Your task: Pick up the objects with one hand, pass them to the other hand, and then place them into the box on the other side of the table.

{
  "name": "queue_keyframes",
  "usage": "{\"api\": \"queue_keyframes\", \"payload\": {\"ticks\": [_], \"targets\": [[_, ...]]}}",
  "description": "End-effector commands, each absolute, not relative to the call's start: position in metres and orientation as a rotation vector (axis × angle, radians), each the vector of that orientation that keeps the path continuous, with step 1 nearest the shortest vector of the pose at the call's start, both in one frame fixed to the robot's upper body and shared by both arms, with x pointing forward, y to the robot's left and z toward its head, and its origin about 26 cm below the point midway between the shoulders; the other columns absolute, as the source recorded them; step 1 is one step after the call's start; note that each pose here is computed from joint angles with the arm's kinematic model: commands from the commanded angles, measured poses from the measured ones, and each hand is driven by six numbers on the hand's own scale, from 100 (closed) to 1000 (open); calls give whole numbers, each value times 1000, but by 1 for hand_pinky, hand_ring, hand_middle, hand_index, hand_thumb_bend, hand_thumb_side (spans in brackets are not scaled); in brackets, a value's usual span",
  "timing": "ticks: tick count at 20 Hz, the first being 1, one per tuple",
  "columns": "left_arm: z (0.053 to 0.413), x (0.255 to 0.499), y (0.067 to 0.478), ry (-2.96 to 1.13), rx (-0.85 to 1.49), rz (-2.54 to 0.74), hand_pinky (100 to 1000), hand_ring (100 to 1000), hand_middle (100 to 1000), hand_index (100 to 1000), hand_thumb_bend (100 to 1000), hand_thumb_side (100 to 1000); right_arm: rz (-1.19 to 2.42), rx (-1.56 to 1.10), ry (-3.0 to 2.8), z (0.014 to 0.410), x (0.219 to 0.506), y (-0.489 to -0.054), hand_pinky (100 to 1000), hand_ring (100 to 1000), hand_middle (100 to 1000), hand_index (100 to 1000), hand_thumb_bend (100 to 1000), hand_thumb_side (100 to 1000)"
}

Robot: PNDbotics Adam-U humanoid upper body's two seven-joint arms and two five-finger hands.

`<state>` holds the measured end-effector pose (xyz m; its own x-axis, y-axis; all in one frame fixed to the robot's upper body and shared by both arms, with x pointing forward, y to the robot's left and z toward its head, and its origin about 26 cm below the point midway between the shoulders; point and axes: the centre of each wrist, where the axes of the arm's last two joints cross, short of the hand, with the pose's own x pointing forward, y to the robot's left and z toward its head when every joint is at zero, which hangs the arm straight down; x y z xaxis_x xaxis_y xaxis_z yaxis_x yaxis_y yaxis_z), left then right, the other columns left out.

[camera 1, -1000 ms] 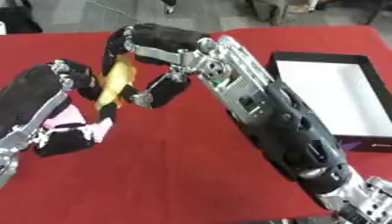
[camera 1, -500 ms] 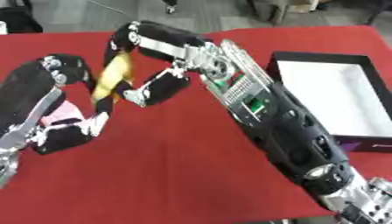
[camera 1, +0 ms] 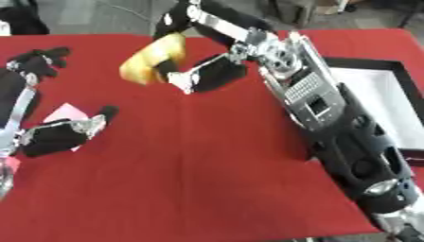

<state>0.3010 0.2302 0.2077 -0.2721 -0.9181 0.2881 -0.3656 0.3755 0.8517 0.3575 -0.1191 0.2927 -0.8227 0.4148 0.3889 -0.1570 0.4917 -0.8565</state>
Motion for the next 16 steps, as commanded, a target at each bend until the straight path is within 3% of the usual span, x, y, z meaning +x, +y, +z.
{"api": "queue_keyframes", "payload": {"ticks": [1, 10, 16], "targets": [[219, 299, 245, -1837, 1188, -766, 707, 692, 699, 907, 556, 562, 1211, -275, -2206, 308, 355, -149, 869, 880, 387, 451, 100, 107], [218, 302, 276, -1812, 1287, -449, 664, 621, 626, 841, 325, 542, 794, -604, -2073, 302, 356, -252, 875, 919, 416, 492, 100, 143], [218, 303, 292, -1793, 1329, -289, 661, 617, 624, 842, 280, 550, 607, -901, -1816, 273, 355, -315, 865, 947, 426, 509, 100, 173]]}}
